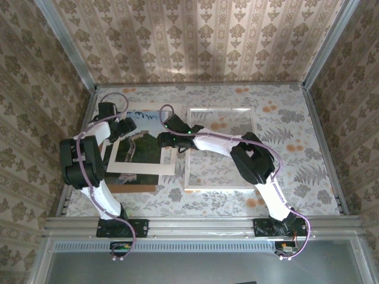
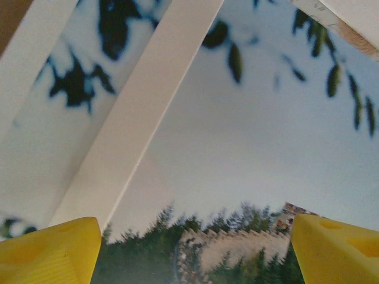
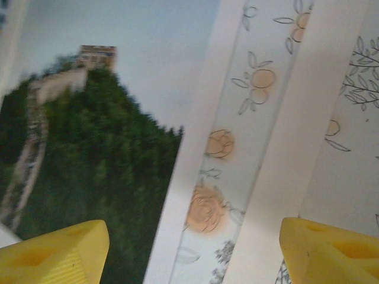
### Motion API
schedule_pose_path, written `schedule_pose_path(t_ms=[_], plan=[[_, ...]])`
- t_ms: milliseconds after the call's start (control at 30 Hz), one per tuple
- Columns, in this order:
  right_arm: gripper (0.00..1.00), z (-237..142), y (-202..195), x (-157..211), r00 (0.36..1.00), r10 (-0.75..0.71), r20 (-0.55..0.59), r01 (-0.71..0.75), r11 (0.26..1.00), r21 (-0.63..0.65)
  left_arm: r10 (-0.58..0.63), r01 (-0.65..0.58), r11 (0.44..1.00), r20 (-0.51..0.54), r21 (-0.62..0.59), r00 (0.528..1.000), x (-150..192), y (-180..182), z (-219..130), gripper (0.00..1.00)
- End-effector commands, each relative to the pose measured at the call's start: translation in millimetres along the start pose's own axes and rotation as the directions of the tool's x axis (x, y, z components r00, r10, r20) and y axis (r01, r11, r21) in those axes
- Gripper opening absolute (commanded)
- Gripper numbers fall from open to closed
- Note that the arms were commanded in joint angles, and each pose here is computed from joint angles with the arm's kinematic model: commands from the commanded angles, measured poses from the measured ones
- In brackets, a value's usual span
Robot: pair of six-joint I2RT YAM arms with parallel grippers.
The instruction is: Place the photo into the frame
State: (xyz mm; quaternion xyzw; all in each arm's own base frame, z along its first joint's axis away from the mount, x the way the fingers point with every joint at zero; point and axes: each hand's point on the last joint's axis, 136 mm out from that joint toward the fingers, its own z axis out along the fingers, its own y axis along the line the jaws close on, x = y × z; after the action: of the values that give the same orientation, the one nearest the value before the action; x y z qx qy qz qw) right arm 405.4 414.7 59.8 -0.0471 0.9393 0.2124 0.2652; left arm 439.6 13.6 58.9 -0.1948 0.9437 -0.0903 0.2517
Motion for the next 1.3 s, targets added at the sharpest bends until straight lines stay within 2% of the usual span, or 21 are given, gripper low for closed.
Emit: schedule_pose_path(t_ms=[0, 100, 300, 567, 733, 900, 1033, 1167, 1267], plan=[[0.78, 12.6, -25.6, 4.5, 1.0, 0.003, 0.007, -0.005, 0.987, 0.16, 0.08, -0.088, 0.991, -0.078, -0.101, 0.994, 0.0, 18.4, 4.8, 0.85], [0.77, 20.6, -33.5, 10.9, 1.0, -0.004, -0.005, 0.005, 0.979, 0.203, 0.1, -0.118, 0.982, -0.12, -0.148, 0.988, -2.2, 27.9, 11.7, 0.85], [0.72, 33.5, -32.9, 26.8, 0.999, -0.012, -0.036, 0.02, 0.975, 0.221, 0.062, -0.083, 0.993, -0.23, -0.084, 0.971, 8.1, 32.8, 29.3, 0.86], [0.57, 49.9, -1.1, 29.9, 0.992, 0.092, -0.087, -0.087, 0.995, 0.058, 0.047, -0.013, 0.993, -0.292, 0.119, 0.955, 20.2, 3.7, 33.2, 0.81], [0.57, 47.0, 4.5, 10.4, 0.989, 0.141, -0.047, -0.142, 0.99, -0.017, 0.033, 0.01, 0.987, -0.257, 0.162, 0.966, 18.4, -4.2, 24.4, 0.75], [0.57, 41.5, 4.3, -4.0, 0.987, 0.158, -0.023, -0.159, 0.986, -0.048, 0.037, -0.008, 0.993, -0.247, 0.12, 0.968, 18.2, 5.0, 19.8, 0.73], [0.57, 41.0, 0.8, -5.2, 0.987, 0.159, -0.022, -0.16, 0.986, -0.046, 0.063, -0.057, 0.998, -0.244, 0.034, 0.968, 17.4, 19.0, 17.9, 0.7], [0.57, 41.1, 1.5, -4.8, 0.988, 0.154, -0.026, -0.155, 0.986, -0.053, 0.137, -0.153, 0.987, -0.258, -0.044, 0.956, 18.9, 24.2, 16.5, 0.64], [0.56, 41.3, 1.7, -4.6, 0.988, 0.151, -0.028, -0.153, 0.987, -0.057, 0.165, -0.2, 0.974, -0.267, -0.106, 0.949, 18.4, 30.4, 14.7, 0.53]])
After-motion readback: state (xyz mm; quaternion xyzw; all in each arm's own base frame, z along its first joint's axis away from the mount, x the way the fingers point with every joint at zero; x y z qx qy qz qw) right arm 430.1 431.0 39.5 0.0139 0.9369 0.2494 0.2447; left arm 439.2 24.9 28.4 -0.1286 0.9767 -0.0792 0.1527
